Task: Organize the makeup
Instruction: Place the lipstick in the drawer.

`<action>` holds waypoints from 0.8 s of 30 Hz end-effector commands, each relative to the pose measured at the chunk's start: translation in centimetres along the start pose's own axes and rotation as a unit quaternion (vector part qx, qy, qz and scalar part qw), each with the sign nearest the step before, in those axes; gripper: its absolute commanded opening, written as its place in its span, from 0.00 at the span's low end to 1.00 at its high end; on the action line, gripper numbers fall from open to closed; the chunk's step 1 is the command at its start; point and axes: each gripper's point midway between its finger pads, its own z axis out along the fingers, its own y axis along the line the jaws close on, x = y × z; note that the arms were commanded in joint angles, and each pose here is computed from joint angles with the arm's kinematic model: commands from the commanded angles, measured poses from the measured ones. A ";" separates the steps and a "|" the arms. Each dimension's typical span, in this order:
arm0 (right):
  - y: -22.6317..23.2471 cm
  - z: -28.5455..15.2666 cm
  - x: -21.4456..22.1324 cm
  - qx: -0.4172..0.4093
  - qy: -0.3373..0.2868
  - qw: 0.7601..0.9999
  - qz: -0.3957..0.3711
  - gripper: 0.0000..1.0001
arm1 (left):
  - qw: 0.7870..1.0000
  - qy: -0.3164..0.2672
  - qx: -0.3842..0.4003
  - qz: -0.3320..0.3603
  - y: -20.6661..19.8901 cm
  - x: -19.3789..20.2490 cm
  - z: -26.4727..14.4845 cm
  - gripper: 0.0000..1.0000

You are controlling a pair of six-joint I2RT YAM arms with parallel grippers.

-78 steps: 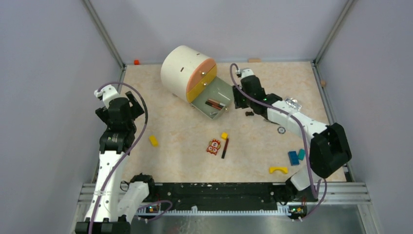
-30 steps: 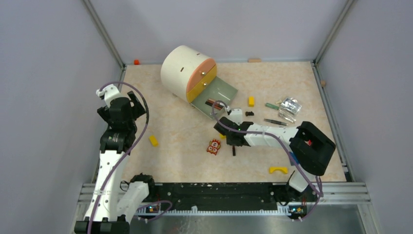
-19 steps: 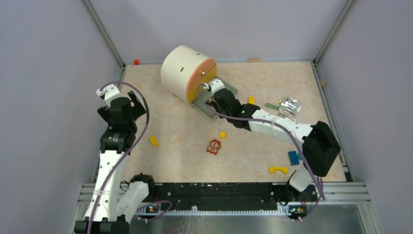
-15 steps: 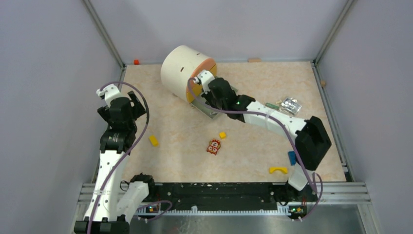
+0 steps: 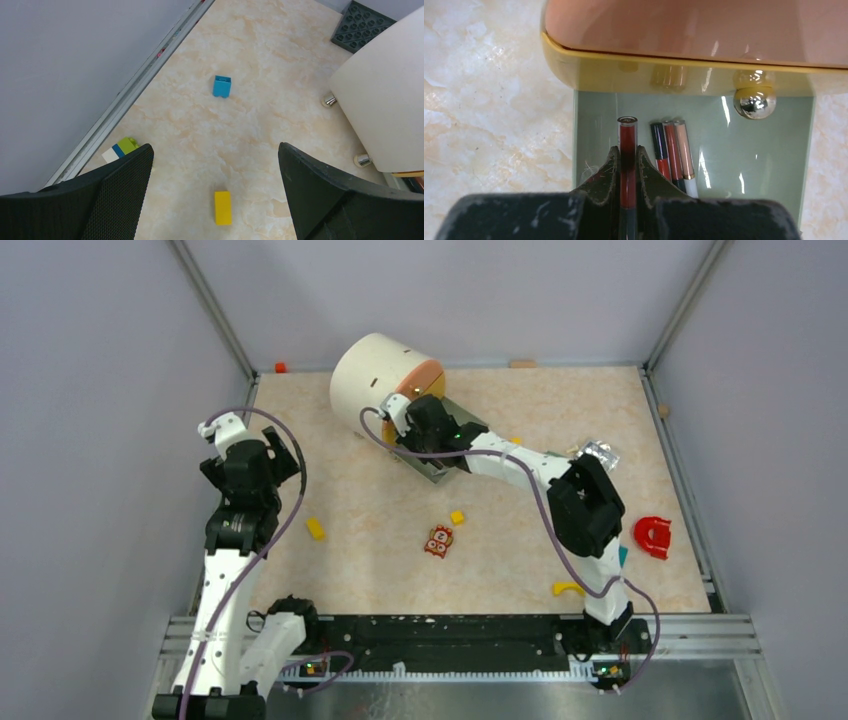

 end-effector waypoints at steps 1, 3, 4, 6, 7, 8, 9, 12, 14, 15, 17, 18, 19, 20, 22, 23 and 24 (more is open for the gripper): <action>-0.6 -0.6 -3.5 -0.005 -0.044 0.999 0.009 0.00 | 1.000 -0.016 0.014 -0.003 -0.5 -0.6 0.0 0.99; -0.4 -0.4 -3.2 -0.007 -0.041 0.999 0.017 0.02 | 1.000 -0.015 0.020 -0.003 -0.8 -0.6 0.0 0.99; -0.4 -0.3 -3.1 -0.010 -0.038 0.999 0.022 0.05 | 1.000 -0.015 0.023 -0.003 -0.9 -0.6 -0.1 0.99; -0.2 -0.2 -2.9 -0.014 -0.035 0.999 0.031 0.16 | 1.000 -0.016 0.025 -0.003 -0.9 -0.7 -0.1 0.99; -0.2 -0.2 -2.9 -0.017 -0.033 0.999 0.036 0.26 | 1.000 -0.016 0.024 -0.003 -0.9 -0.6 -0.1 0.99; -0.2 -0.2 -2.8 -0.017 -0.032 0.998 0.042 0.32 | 1.000 -0.015 0.024 -0.003 -0.9 -0.6 -0.1 0.99; -0.3 -0.4 -2.9 -0.017 -0.033 0.998 0.047 0.38 | 1.000 -0.015 0.025 -0.002 -0.9 -0.6 -0.1 0.99; -0.7 -0.9 -3.0 -0.015 -0.038 0.997 0.062 0.45 | 1.000 -0.014 0.026 -0.001 -1.0 -0.6 0.0 0.99; -1.2 -1.6 -3.2 -0.011 -0.043 0.996 0.073 0.46 | 1.000 -0.013 0.027 -0.001 -1.0 -0.5 0.0 0.99; -1.5 -1.9 -3.3 -0.007 -0.044 0.996 0.079 0.46 | 1.000 -0.013 0.028 -0.001 -1.1 -0.5 0.1 0.99; -2.3 -2.8 -3.4 0.004 -0.047 0.995 0.088 0.46 | 1.000 -0.013 0.027 -0.001 -1.0 -0.5 0.1 0.99; -2.8 -3.4 -3.3 0.014 -0.047 0.994 0.093 0.47 | 1.000 -0.012 0.027 0.000 -1.1 -0.5 0.1 0.99; -3.2 -3.9 -3.1 0.024 -0.046 0.994 0.097 0.46 | 1.000 -0.011 0.027 0.000 -1.1 -0.4 0.1 0.99; -4.0 -4.5 -2.8 0.039 -0.045 0.993 0.105 0.46 | 1.000 -0.012 0.028 0.000 -1.1 -0.4 0.1 0.99; -5.6 -5.7 -1.8 0.072 -0.032 0.988 0.133 0.46 | 1.000 -0.011 0.028 0.001 -1.1 -0.4 0.2 0.99; -6.4 -6.4 -1.0 0.087 -0.019 0.985 0.149 0.46 | 1.000 -0.011 0.028 0.001 -1.1 -0.4 0.2 0.99; -7.1 -7.0 0.1 0.104 -0.003 0.981 0.167 0.46 | 1.000 -0.011 0.027 0.001 -1.1 -0.4 0.2 0.99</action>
